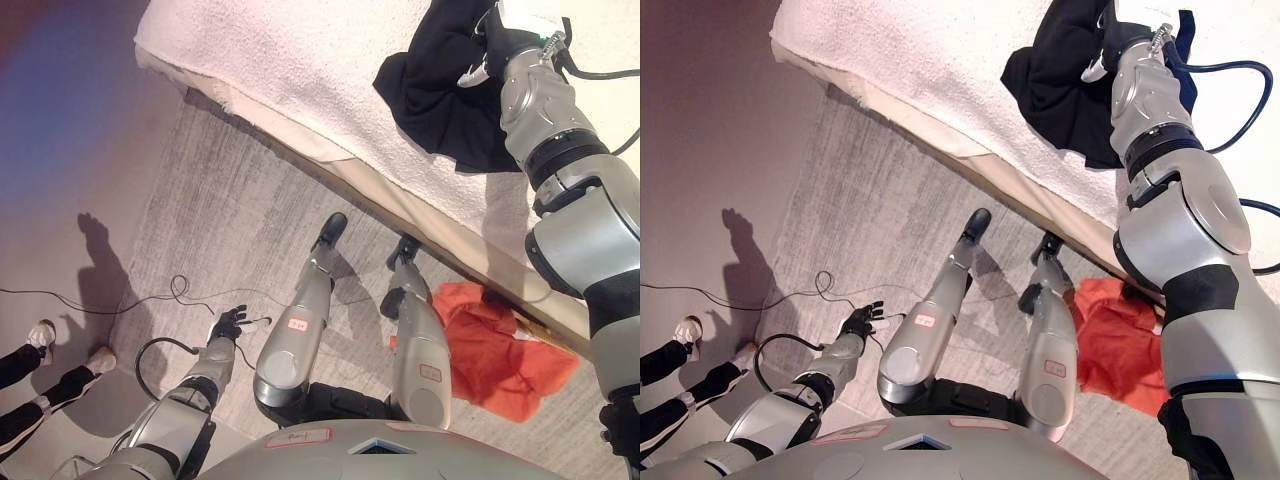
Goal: Put the clothes on the bed into the basket.
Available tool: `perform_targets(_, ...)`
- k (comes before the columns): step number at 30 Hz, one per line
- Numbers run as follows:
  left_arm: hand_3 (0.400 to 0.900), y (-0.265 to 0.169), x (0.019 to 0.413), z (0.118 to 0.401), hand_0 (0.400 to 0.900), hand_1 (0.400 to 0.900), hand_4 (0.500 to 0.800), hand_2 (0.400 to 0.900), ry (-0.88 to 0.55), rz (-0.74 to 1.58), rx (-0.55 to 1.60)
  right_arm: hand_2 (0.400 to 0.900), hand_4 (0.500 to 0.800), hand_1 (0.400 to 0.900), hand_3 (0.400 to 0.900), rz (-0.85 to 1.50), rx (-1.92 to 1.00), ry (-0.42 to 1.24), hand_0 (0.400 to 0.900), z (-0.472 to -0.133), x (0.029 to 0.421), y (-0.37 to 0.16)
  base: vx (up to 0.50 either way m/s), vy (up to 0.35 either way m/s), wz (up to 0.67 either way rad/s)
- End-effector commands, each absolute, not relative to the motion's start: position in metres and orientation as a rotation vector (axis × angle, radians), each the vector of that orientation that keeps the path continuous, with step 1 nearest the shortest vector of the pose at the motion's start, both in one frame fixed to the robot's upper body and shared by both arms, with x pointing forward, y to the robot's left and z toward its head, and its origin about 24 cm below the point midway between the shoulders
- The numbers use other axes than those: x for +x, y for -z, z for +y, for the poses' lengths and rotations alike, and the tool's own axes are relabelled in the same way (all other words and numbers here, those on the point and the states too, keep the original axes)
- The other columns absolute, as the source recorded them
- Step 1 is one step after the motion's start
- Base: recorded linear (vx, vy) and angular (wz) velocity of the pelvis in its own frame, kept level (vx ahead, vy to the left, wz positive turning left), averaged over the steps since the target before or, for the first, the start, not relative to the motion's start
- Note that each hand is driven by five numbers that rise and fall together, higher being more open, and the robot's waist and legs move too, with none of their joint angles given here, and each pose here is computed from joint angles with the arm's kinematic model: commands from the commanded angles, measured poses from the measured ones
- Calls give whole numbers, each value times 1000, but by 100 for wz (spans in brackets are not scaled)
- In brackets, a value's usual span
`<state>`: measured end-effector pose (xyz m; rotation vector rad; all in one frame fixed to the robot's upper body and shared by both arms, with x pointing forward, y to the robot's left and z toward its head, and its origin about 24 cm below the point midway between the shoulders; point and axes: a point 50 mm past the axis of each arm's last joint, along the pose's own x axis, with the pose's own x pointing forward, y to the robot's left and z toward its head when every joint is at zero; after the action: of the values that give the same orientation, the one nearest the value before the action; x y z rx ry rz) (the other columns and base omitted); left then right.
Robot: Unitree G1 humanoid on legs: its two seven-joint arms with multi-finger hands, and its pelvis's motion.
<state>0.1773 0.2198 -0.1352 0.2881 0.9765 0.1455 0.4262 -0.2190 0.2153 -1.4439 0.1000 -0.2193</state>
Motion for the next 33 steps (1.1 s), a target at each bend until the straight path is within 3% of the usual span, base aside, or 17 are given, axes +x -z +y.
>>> perform_targets(1, 900, 138, 146, 264, 900, 900, 800, 900, -255, 1084, 366, 400, 500, 400, 400, 45, -1424, 266, 400, -220, 427, -231, 40, 6, -11)
perform_targets(9, 900, 140, 137, 269, 900, 900, 800, 900, -276, 1118, 372, 400, 500, 400, 400, 104, -1409, 249, 400, -233, 422, -206, 55, 24, -23)
perform_targets(20, 900, 142, 119, 280, 900, 900, 800, 900, -334, 1198, 347, 400, 500, 400, 400, 162, -1383, 231, 400, -266, 409, -182, 111, 47, -56)
perform_targets(33, 900, 151, 91, 278, 900, 900, 800, 900, -294, 1297, 352, 400, 500, 400, 400, 141, -1370, 192, 400, -325, 358, -164, 59, 22, -45)
